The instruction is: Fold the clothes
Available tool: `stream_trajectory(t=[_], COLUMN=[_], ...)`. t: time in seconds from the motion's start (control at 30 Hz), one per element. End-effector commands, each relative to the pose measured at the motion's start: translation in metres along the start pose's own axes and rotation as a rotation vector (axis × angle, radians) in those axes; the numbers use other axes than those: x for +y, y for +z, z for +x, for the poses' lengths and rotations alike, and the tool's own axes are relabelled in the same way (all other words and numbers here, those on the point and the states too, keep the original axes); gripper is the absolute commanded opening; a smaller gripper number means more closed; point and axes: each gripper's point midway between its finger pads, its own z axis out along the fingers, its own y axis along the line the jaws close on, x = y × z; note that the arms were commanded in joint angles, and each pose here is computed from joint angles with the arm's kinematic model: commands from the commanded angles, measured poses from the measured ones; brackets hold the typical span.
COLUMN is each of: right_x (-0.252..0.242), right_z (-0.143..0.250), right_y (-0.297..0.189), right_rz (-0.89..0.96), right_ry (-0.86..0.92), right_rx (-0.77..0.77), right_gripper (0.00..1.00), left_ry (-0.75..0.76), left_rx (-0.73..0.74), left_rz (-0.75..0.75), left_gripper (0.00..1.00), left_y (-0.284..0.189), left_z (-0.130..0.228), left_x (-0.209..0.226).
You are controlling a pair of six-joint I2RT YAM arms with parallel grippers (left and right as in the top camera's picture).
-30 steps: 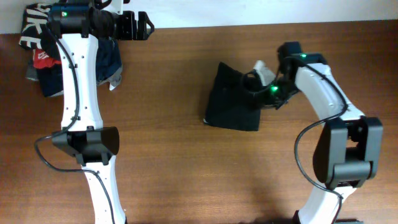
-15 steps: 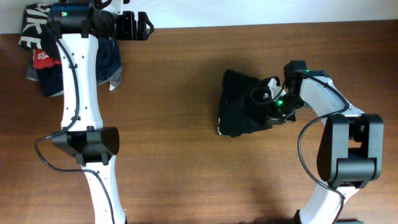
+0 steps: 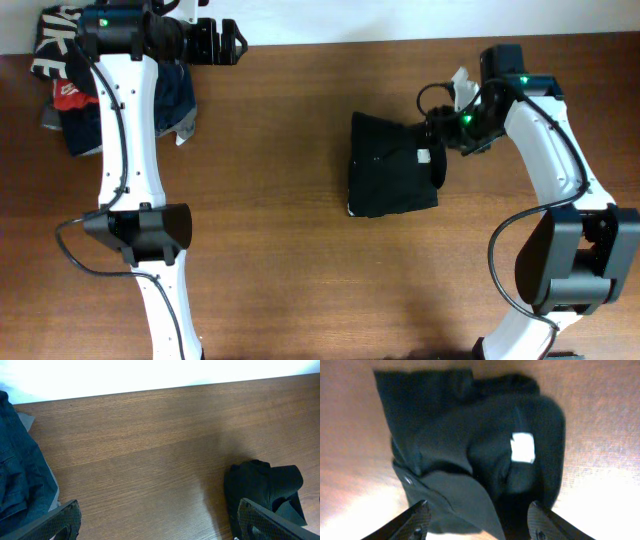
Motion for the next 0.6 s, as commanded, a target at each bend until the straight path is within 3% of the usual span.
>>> stream_trajectory(t=[0.0, 0.27, 0.37, 0.43, 0.5, 0.53, 0.57], right_x=[-0.002, 0.002, 0.009, 0.012, 0.011, 0.009, 0.007], right_z=[-0.016, -0.024, -0.029, -0.032, -0.035, -0.036, -0.036], right_y=[0.006, 0.051, 0.064, 0.070, 0.070, 0.069, 0.069], right_rz=[0.005, 0.027, 0.020, 0.021, 0.025, 0.034, 0.035], right_ry=[0.161, 0.209, 0.190, 0.196, 0.208, 0.218, 0.220], right_rx=[-0.057, -0.058, -0.072, -0.083, -0.094, -0.099, -0.101], right_gripper=[0.62, 0.59, 0.52, 0.38, 0.11, 0.04, 0.04], left_ry=[0.026, 0.026, 0.026, 0.026, 0.026, 0.026, 0.025], left_rx=[-0.011, -0.011, -0.011, -0.010, -0.009, -0.009, -0.007], left_rz=[-0.007, -0.006, -0.006, -0.006, -0.006, -0.006, -0.006], left_gripper=[0.99, 0.99, 0.99, 0.99, 0.99, 0.99, 0.99], left_y=[-0.006, -0.006, -0.006, -0.006, -0.006, -0.006, -0.006], left_z=[-0.002, -0.002, -0.002, -0.002, -0.002, -0.002, -0.001], left_x=[-0.002, -0.002, -0.002, -0.002, -0.002, -0.002, -0.002])
